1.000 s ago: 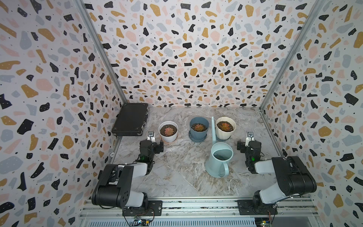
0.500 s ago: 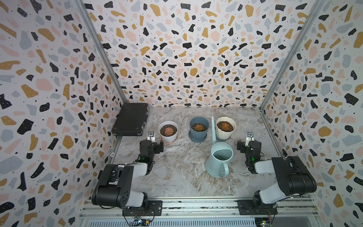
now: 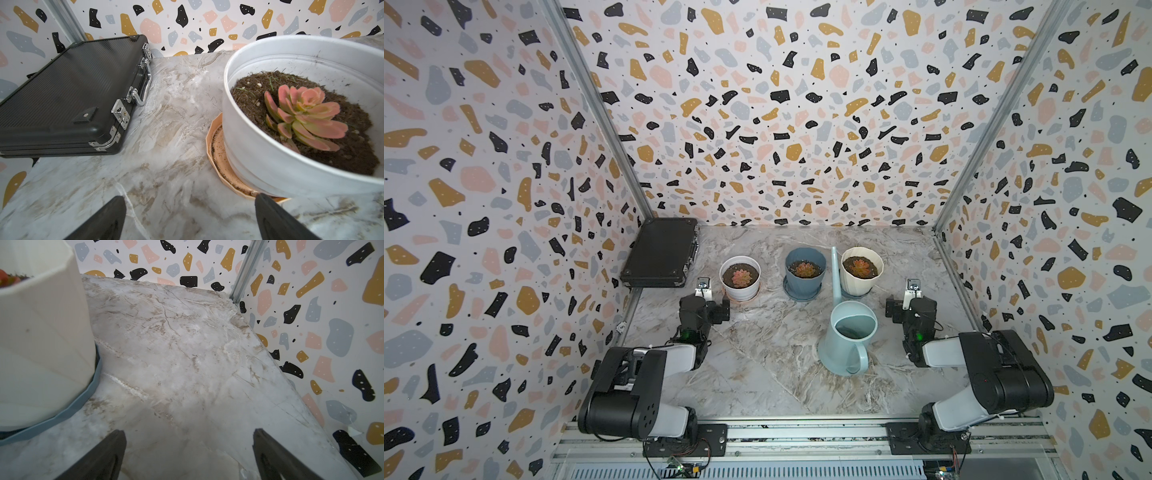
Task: Water the succulent around the soil edge
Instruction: Pick up the watering can from the center of the board.
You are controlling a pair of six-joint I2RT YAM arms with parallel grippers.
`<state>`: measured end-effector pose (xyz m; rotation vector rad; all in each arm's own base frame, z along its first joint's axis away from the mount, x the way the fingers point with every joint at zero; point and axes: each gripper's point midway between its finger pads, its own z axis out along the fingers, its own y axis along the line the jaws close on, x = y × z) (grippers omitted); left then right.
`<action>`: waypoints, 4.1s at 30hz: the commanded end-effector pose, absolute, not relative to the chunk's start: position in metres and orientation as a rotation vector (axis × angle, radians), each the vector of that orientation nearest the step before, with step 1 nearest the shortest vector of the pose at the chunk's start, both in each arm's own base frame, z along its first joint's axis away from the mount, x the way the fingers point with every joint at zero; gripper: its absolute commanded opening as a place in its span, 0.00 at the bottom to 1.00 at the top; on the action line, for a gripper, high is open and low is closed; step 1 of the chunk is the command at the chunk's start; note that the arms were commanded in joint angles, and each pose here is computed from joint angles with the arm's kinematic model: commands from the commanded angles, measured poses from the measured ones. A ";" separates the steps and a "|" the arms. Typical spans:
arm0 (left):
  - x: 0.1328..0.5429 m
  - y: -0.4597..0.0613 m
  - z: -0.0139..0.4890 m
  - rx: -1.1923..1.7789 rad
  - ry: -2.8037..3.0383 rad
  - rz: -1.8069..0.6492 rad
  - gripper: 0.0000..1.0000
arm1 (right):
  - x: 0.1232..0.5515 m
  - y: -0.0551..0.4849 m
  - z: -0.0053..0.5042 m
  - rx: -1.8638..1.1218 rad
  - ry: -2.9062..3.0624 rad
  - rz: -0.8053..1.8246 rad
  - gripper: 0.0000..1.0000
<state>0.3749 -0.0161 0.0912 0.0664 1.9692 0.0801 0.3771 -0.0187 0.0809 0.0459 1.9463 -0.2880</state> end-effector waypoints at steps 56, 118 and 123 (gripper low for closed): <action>0.171 -0.074 0.204 0.015 2.502 -0.192 0.95 | 0.121 0.050 0.280 0.283 2.505 0.468 1.00; 0.182 -0.088 0.171 0.077 2.639 -0.088 0.99 | 0.149 0.127 0.255 -0.508 2.429 0.227 1.00; 0.183 -0.088 0.171 0.080 2.634 -0.083 0.99 | 0.148 0.152 0.242 -0.594 2.413 0.175 1.00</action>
